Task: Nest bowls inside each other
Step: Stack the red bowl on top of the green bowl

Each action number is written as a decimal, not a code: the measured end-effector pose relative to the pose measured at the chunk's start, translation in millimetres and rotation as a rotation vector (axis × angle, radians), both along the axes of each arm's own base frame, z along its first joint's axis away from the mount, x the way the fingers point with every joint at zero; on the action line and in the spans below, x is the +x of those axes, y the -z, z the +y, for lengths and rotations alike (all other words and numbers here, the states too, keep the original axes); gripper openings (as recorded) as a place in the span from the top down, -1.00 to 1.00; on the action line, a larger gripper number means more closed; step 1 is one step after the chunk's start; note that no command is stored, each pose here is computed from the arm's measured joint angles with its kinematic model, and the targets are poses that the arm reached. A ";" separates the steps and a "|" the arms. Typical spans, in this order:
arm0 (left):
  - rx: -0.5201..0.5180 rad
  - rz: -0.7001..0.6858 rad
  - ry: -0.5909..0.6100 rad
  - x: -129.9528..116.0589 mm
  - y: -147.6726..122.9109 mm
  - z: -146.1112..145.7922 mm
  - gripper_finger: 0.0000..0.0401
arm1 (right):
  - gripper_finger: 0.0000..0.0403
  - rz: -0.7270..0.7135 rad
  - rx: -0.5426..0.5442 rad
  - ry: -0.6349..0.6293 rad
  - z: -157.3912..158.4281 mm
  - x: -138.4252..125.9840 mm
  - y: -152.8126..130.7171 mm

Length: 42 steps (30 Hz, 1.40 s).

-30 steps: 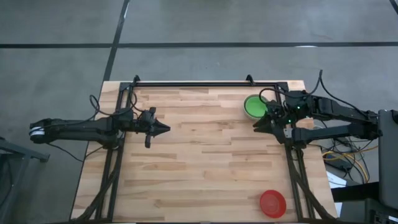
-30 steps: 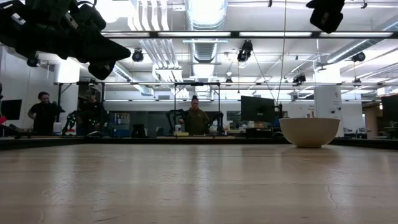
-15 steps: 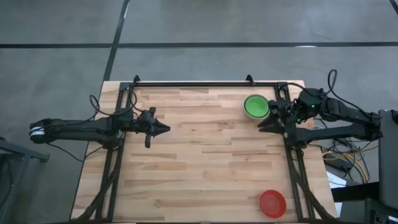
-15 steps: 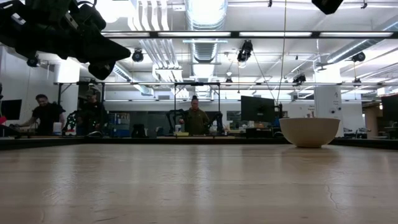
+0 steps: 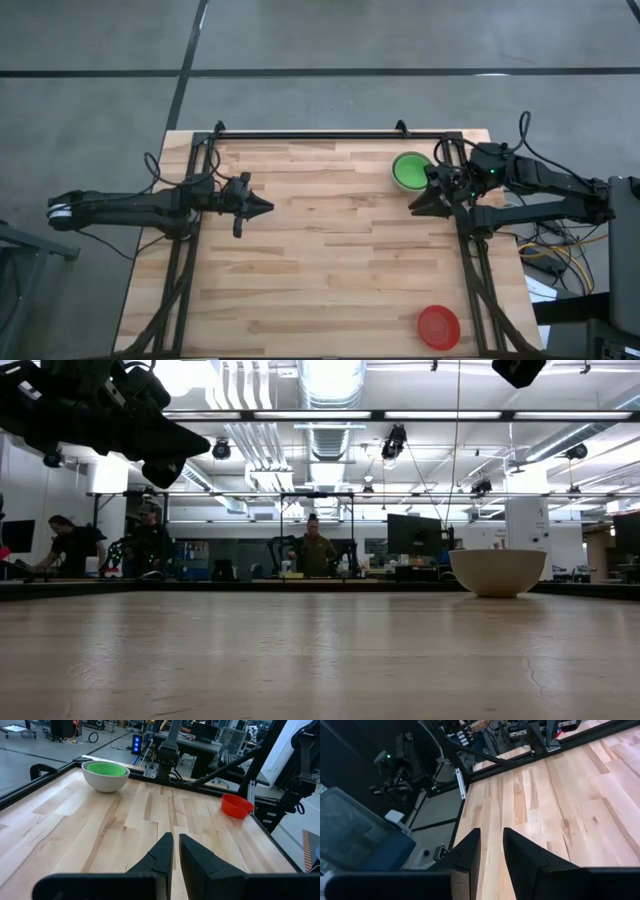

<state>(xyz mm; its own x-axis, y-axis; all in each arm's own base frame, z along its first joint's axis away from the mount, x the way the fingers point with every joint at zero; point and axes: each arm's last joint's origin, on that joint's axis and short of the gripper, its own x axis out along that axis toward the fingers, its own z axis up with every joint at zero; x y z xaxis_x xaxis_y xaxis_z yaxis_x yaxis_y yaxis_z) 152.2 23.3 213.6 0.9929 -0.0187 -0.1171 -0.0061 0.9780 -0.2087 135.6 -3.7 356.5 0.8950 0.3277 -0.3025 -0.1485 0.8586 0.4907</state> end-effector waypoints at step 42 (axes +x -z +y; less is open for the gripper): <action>0.000 0.000 0.000 0.0 0.0 0.0 0.83 | 0.66 0.042 0.251 0.073 60.8 -4.1 50.9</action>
